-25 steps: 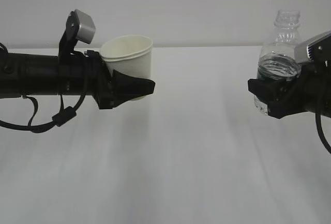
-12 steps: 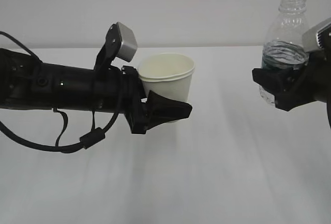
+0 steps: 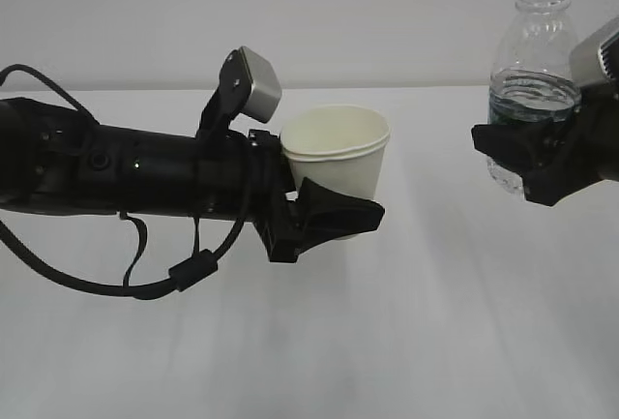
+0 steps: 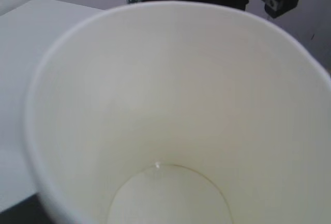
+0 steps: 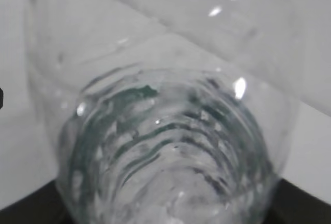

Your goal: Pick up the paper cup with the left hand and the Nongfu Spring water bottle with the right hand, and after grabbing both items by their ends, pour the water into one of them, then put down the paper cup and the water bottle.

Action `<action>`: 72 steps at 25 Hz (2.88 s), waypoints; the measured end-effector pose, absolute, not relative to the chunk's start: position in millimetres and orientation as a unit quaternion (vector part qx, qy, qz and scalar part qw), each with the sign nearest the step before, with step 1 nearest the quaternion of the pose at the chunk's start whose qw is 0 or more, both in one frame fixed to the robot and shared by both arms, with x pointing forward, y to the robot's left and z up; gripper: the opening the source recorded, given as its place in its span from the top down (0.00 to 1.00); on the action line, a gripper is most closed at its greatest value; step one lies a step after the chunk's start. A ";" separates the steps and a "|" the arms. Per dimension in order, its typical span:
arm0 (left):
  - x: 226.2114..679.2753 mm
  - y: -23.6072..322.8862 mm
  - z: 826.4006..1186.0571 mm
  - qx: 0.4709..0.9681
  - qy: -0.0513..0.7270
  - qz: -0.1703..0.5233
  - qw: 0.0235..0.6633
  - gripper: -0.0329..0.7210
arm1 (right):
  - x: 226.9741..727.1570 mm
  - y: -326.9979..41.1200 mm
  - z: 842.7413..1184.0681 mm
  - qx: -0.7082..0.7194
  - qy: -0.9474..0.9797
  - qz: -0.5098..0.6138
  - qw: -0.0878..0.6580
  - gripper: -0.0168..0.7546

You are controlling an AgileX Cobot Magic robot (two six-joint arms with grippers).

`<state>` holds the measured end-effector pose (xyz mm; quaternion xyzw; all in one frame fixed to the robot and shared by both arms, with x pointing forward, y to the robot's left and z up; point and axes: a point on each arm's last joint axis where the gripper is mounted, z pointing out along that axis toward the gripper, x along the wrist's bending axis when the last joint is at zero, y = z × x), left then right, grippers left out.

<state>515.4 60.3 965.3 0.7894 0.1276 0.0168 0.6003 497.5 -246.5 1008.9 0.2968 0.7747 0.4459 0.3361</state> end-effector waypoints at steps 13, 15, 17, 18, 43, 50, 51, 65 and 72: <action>506.3 47.8 965.9 0.791 0.101 0.025 0.603 0.35 | 500.4 -243.6 1020.9 0.262 0.804 0.429 0.317 0.40; 506.8 47.8 966.3 0.789 0.103 0.027 0.605 0.35 | 501.7 -243.2 1023.9 0.255 0.809 0.426 0.316 0.40; 507.2 47.9 966.5 0.788 0.104 0.029 0.606 0.35 | 503.2 -243.0 1027.2 0.247 0.813 0.422 0.316 0.40; 507.2 47.9 966.5 0.788 0.104 0.029 0.606 0.35 | 504.1 -242.8 1029.2 0.244 0.814 0.421 0.317 0.40; 519.8 43.6 969.4 0.782 0.108 0.060 0.610 0.35 | 506.2 -217.0 1036.7 0.140 0.857 0.339 0.363 0.40; 519.0 43.0 968.7 0.788 0.095 0.060 0.606 0.35 | 507.8 -220.1 1036.1 0.138 0.859 0.320 0.376 0.40; 519.2 42.8 967.0 0.789 0.096 0.059 0.604 0.35 | 507.9 -220.6 1035.9 0.134 0.860 0.315 0.378 0.40; 509.0 27.7 957.7 0.795 0.087 0.049 0.598 0.35 | 512.8 -220.7 1045.6 0.125 0.855 0.311 0.396 0.40; 510.8 27.1 951.6 0.795 0.099 0.045 0.596 0.35 | 512.9 -220.9 1045.6 0.103 0.858 0.300 0.405 0.40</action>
